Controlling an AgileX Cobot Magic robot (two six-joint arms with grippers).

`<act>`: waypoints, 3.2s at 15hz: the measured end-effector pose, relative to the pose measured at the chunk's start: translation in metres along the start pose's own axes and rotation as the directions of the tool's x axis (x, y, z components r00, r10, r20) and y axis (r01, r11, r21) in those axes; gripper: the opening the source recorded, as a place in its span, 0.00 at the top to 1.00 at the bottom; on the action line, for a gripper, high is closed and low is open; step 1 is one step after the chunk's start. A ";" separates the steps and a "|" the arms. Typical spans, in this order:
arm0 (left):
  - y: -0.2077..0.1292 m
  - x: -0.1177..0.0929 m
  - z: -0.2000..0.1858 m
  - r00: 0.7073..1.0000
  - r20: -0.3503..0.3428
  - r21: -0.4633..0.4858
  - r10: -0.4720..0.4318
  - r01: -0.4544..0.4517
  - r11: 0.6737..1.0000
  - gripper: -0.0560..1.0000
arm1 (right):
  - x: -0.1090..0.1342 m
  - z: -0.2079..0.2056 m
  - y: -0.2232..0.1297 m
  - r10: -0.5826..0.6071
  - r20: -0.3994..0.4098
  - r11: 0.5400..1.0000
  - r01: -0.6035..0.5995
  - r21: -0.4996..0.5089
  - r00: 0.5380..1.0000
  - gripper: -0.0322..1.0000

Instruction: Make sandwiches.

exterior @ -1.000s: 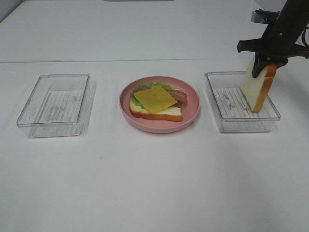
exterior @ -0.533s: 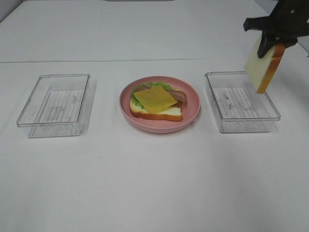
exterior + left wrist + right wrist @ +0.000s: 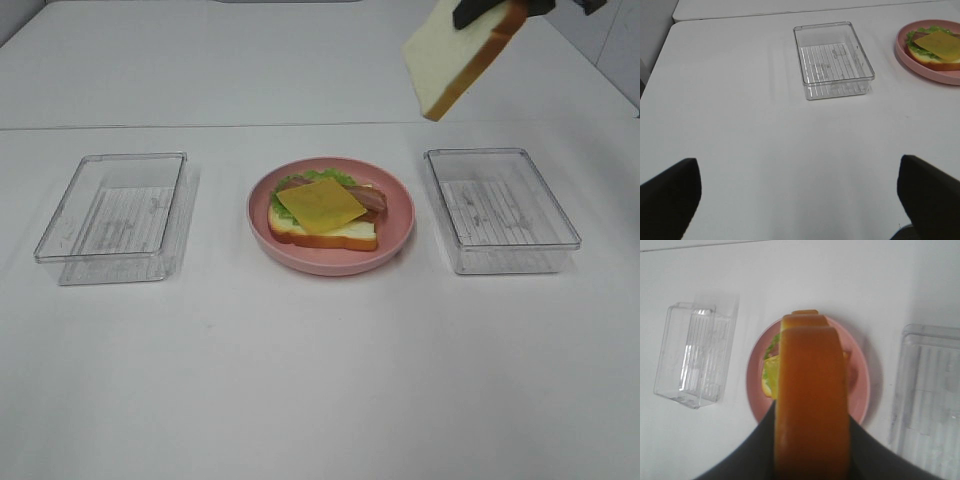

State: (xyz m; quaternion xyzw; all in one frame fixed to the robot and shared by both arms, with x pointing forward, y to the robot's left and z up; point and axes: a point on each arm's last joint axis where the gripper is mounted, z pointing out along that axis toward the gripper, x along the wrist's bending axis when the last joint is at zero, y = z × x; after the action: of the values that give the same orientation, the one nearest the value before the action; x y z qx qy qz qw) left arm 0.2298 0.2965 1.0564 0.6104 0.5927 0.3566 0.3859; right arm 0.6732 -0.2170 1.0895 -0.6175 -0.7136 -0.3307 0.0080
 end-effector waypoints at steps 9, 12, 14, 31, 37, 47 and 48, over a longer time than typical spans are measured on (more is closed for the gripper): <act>0.000 0.000 0.000 1.000 0.000 0.000 0.000 0.000 1.000 0.01 | 0.085 0.115 -0.039 -0.129 -0.117 0.974 0.148 0.172 0.985 0.74; 0.000 0.000 0.000 1.000 0.000 0.000 0.000 0.000 1.000 0.01 | 0.078 0.151 -0.049 -0.098 -0.113 0.971 0.120 0.205 0.989 0.74; 0.000 0.000 0.000 1.000 0.000 0.000 0.000 0.000 1.000 0.01 | 0.071 0.166 -0.052 -0.090 -0.098 0.971 0.109 0.214 0.991 0.74; 0.000 0.000 0.000 1.000 0.000 0.000 0.000 0.000 1.000 0.01 | 0.066 0.103 -0.024 -0.406 0.202 0.912 0.379 0.158 0.891 0.09; 0.000 0.000 0.000 1.000 0.000 0.000 0.000 0.000 1.000 0.01 | 0.087 -0.002 -0.021 -0.407 0.341 0.914 0.377 0.153 0.848 0.09; 0.000 0.000 0.000 1.000 0.000 0.000 0.000 0.000 1.000 0.01 | 0.053 -0.063 -0.167 -0.290 0.388 0.928 0.158 0.338 0.875 0.09; 0.000 0.000 0.000 1.000 0.000 0.000 0.000 0.000 1.000 0.01 | 0.047 -0.071 -0.190 -0.286 0.391 0.925 0.145 0.352 0.875 0.09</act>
State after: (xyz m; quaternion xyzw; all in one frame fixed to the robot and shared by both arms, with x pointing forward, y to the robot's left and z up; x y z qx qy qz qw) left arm 0.2298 0.2965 1.0564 0.6104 0.5927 0.3566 0.3859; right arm 0.4652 -0.2132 1.0767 -0.5820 -0.8053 -0.0662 -0.0912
